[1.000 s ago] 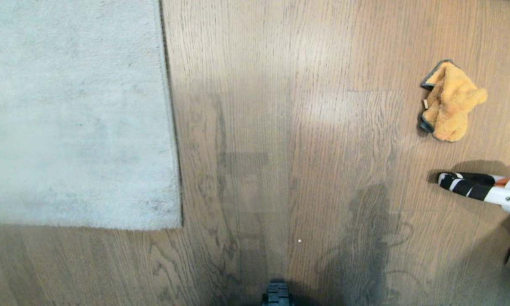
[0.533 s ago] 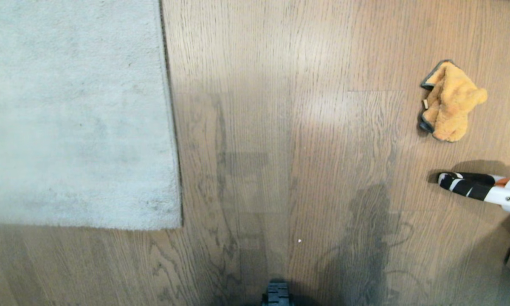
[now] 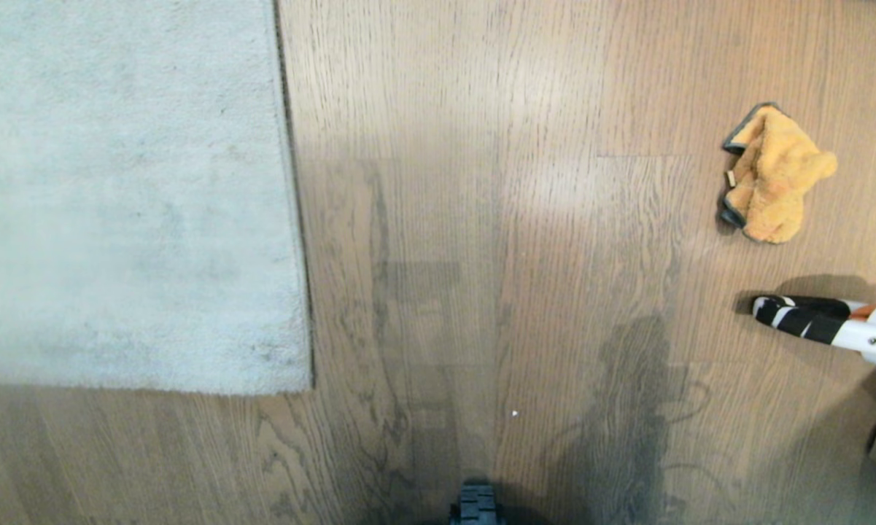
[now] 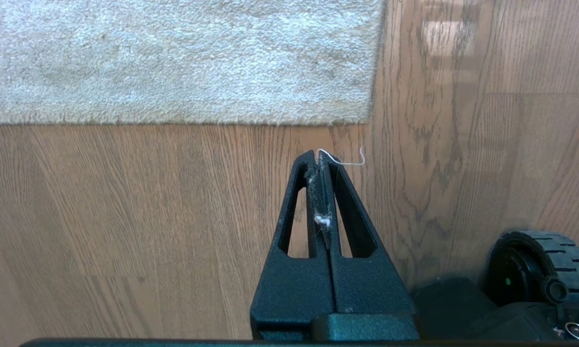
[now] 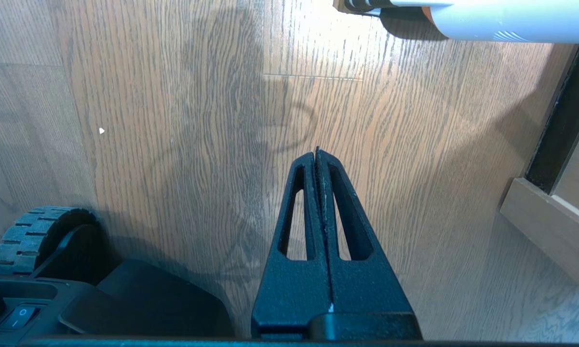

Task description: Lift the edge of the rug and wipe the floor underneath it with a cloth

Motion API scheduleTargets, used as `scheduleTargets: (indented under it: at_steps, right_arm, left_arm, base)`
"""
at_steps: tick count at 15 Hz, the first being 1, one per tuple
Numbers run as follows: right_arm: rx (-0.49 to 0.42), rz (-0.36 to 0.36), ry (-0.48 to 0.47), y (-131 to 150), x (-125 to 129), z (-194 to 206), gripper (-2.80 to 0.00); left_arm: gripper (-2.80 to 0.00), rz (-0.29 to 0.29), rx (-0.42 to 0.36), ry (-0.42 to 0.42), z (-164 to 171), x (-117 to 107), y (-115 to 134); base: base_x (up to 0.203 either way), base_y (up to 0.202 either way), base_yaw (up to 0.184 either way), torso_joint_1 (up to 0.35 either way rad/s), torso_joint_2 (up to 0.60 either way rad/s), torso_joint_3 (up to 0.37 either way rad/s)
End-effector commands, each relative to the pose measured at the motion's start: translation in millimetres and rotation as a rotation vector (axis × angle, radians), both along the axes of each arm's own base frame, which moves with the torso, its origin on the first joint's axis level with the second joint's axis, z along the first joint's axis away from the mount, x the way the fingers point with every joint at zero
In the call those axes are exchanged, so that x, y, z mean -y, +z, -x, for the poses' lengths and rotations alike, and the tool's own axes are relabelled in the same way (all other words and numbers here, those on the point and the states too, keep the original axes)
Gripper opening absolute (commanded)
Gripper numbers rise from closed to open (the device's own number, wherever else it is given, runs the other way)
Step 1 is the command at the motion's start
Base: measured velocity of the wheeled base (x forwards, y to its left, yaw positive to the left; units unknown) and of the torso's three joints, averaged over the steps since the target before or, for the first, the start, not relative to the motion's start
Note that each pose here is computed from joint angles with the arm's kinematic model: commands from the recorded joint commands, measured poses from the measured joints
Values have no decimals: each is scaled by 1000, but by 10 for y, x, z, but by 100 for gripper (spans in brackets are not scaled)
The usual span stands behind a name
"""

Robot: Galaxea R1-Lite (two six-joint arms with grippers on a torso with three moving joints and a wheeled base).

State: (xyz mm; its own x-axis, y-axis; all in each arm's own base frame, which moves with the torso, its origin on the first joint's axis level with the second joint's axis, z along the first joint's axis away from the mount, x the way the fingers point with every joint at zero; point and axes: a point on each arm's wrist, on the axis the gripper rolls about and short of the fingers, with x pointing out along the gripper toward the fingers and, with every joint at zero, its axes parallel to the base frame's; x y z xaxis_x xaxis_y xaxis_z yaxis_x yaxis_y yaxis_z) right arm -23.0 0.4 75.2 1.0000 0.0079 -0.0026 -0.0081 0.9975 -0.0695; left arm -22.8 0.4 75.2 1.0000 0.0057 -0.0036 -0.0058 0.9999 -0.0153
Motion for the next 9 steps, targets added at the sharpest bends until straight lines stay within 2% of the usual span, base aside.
scheduleTargets:
  at_steps: [1, 9]
  right_arm:
    - [-2, 1, 1, 1, 0, -1, -280]
    - [-3, 1, 0, -3, 0, -2, -280]
  left_arm:
    - [-280, 0, 1, 0, 0, 0, 0]
    - [-280, 2, 1, 0, 0, 0, 0]
  base:
    - [0, 0, 0, 0, 0, 0]
    - [0, 0, 0, 0, 0, 0]
